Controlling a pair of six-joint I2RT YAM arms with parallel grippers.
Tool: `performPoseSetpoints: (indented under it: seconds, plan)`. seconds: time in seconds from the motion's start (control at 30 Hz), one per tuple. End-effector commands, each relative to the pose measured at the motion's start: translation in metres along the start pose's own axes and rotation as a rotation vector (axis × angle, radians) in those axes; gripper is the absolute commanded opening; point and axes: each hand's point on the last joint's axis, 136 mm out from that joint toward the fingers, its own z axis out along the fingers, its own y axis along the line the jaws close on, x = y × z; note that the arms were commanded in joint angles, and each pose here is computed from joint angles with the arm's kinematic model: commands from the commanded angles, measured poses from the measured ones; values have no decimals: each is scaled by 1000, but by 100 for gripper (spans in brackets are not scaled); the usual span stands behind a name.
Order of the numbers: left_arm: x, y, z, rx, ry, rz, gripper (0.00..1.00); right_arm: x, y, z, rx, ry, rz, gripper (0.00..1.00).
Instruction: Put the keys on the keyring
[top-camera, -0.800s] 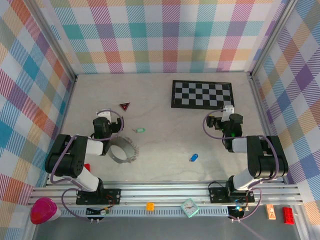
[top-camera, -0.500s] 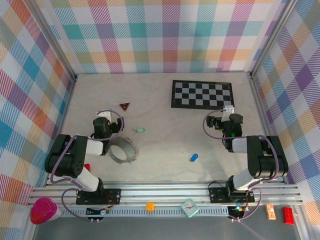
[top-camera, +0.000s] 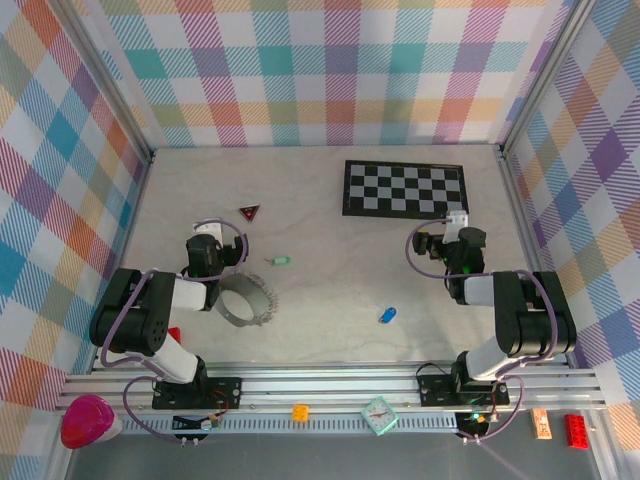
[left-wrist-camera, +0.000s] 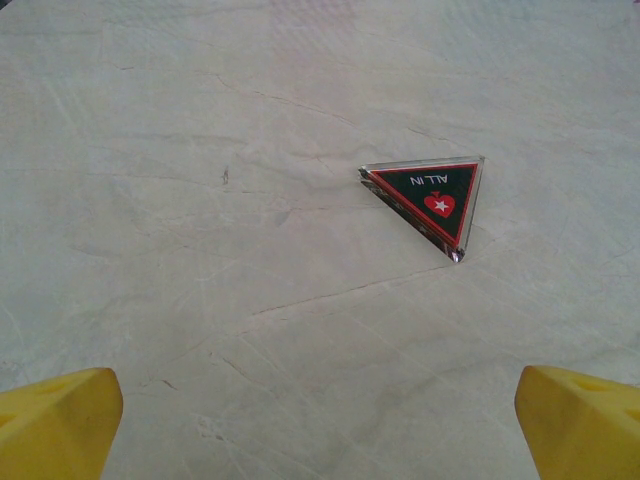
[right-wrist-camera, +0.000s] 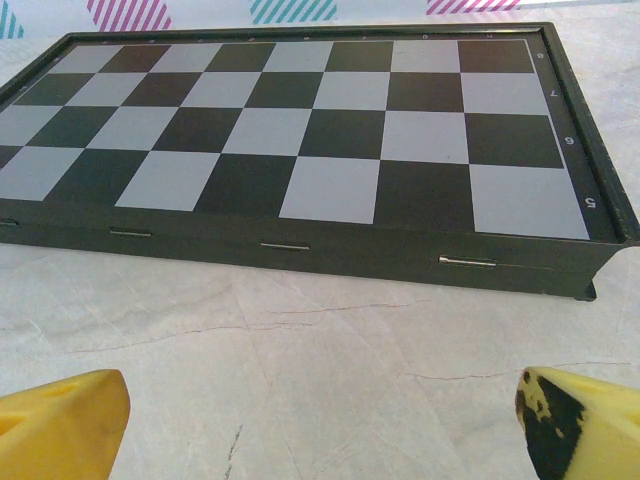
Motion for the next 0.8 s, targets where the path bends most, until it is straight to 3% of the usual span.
performPoseSetpoints:
  seconds: [0.0, 0.3, 0.47, 0.67, 0.77]
  plan:
    - [-12, 0, 3, 11, -28, -3, 100, -8, 2, 2, -7, -22, 11, 99]
    - [-25, 12, -10, -53, -75, -32, 100, -11, 10, -1, -51, -26, -11, 99]
    - [-52, 14, -35, -57, -119, -41, 100, -33, 19, -21, -79, 7, -11, 99]
    - [-78, 42, -72, -195, -146, -260, 100, -52, 23, -56, -55, 67, 284, 99]
    - [-73, 58, -88, -303, -48, -341, 100, -48, 42, -67, -122, 119, 431, 91]
